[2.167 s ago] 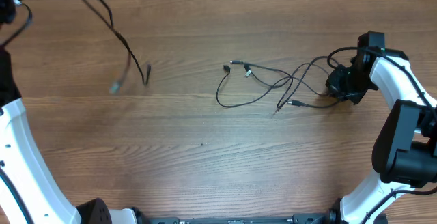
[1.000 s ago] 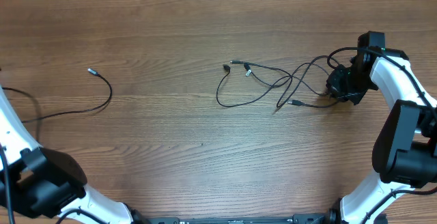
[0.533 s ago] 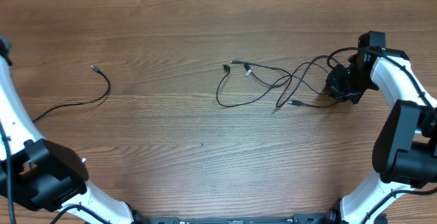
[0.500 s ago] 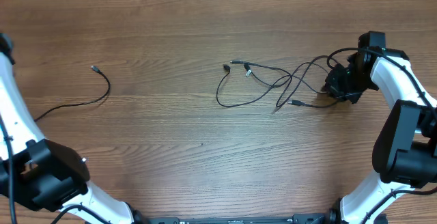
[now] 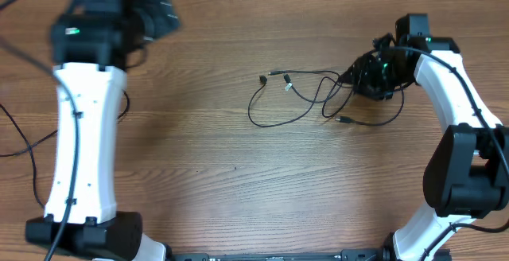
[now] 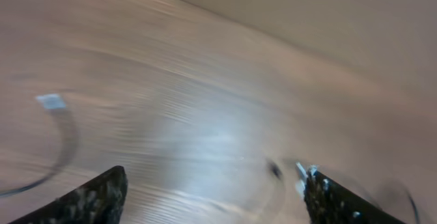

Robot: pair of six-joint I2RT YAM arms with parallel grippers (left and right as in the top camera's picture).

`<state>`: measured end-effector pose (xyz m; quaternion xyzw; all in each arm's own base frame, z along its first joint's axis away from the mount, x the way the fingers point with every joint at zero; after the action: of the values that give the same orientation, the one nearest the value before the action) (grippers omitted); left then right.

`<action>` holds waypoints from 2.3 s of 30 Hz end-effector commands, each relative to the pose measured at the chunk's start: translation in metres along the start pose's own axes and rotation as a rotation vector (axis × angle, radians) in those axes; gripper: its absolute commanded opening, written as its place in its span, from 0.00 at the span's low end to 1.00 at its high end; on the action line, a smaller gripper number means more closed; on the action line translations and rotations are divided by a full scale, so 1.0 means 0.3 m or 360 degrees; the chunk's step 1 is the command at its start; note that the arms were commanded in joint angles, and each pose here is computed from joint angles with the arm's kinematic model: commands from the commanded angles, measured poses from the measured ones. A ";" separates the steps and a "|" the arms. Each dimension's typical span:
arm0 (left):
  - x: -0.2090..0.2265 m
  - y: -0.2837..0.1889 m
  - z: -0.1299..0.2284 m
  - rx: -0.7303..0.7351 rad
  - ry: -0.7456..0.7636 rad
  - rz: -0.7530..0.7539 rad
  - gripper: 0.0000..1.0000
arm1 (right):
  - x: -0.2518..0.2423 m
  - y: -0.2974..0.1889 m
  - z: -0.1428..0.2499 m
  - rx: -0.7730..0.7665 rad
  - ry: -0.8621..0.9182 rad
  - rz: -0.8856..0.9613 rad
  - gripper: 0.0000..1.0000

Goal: Untangle cables

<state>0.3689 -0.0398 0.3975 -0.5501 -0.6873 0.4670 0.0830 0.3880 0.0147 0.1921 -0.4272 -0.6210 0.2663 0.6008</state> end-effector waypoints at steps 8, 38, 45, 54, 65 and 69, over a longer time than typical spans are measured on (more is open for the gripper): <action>-0.330 0.169 0.369 0.0575 0.0727 0.0432 0.77 | 0.069 -0.209 -0.046 -0.0164 0.0050 -0.0020 0.94; -0.552 0.662 0.967 0.1109 0.0701 0.0524 0.50 | -0.218 -0.374 -0.051 -0.0335 0.0325 0.0124 1.00; -0.602 0.636 0.991 0.1071 0.0730 0.0639 0.04 | -0.218 -0.373 -0.048 -0.0325 0.0299 0.0128 1.00; -0.849 0.207 0.732 0.1044 0.0606 0.1456 0.04 | -0.230 -0.373 -0.040 -0.0306 0.0321 0.0211 1.00; -0.911 -0.171 0.435 0.0721 0.0492 0.1946 0.04 | -0.230 -0.373 -0.036 -0.0294 0.0327 0.0211 1.00; -0.859 -0.238 0.266 0.0512 0.0405 0.2021 0.04 | -0.236 -0.373 -0.033 -0.0286 0.0336 0.0251 1.00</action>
<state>0.3560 -0.3320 0.4845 -0.8815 -0.1214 0.4563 -0.0033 0.3690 -0.1025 0.2328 -0.5333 -0.5298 0.2073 0.6260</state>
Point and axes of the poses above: each gripper's point midway between its finger pads, its own y axis out along the fingers, its own x axis along the line the jaws close on, z = x × y, the point moved 10 cm from there along -y, back along the fingers, and after that the axes turned 12 degrees about -y, right-handed, at the moved point
